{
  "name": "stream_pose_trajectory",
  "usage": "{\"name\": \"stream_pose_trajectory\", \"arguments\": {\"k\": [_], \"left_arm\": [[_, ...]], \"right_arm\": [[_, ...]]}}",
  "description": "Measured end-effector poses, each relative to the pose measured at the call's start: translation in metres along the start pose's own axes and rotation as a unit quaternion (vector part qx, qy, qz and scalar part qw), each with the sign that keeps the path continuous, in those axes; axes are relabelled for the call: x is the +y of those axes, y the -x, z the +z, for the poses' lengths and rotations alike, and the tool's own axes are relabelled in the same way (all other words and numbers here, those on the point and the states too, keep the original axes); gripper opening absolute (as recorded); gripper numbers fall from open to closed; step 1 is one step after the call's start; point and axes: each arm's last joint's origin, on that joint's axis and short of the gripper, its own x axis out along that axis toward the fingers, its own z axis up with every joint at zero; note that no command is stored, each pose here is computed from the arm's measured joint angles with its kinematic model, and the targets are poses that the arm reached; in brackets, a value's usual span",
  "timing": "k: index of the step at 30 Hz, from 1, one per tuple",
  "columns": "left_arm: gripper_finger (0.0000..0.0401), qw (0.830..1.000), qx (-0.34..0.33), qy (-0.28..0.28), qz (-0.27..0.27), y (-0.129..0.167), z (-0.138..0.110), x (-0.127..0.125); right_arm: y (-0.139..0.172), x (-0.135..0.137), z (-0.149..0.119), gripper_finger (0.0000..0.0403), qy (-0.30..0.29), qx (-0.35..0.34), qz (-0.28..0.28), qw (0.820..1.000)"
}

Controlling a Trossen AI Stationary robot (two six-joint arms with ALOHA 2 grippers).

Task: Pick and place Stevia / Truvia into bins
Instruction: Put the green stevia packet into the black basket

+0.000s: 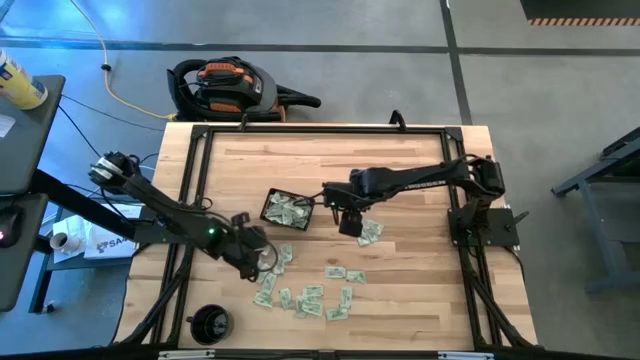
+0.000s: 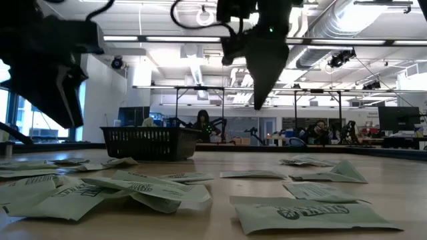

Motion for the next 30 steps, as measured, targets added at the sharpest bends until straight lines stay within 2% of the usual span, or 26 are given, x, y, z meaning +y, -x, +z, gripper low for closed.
{"name": "stream_pose_trajectory", "arguments": {"k": [2, 7, 12, 16, 23, 27, 30], "left_arm": [[0.0191, 1.000, 0.010, -0.018, 0.001, -0.007, 0.000, 0.002], [0.0191, 0.996, 0.065, -0.055, -0.041, -0.017, 0.000, 0.007], [0.0191, 0.992, 0.069, -0.092, -0.048, -0.021, 0.004, 0.013], [0.0191, 0.991, 0.080, -0.091, -0.057, -0.026, 0.009, 0.024], [0.0188, 0.986, 0.119, -0.058, -0.102, -0.041, -0.001, 0.042], [0.0161, 0.986, 0.121, -0.053, -0.100, -0.043, -0.002, 0.044], [0.0120, 0.987, 0.122, -0.054, -0.093, -0.043, -0.002, 0.045]], "right_arm": [[0.006, 0.000, 0.005, 0.0201, 0.017, -0.017, -0.012, 1.000], [0.006, -0.006, 0.008, 0.0201, 0.060, -0.028, -0.038, 0.997], [-0.006, -0.019, 0.005, 0.0201, 0.058, -0.017, -0.040, 0.997], [-0.011, -0.029, 0.006, 0.0200, 0.044, -0.018, -0.040, 0.998], [-0.013, -0.040, 0.009, 0.0201, 0.046, -0.028, -0.041, 0.998], [-0.014, -0.047, 0.010, 0.0197, 0.050, -0.027, -0.044, 0.997], [-0.015, -0.053, 0.010, 0.0198, 0.045, -0.025, -0.046, 0.998]]}}
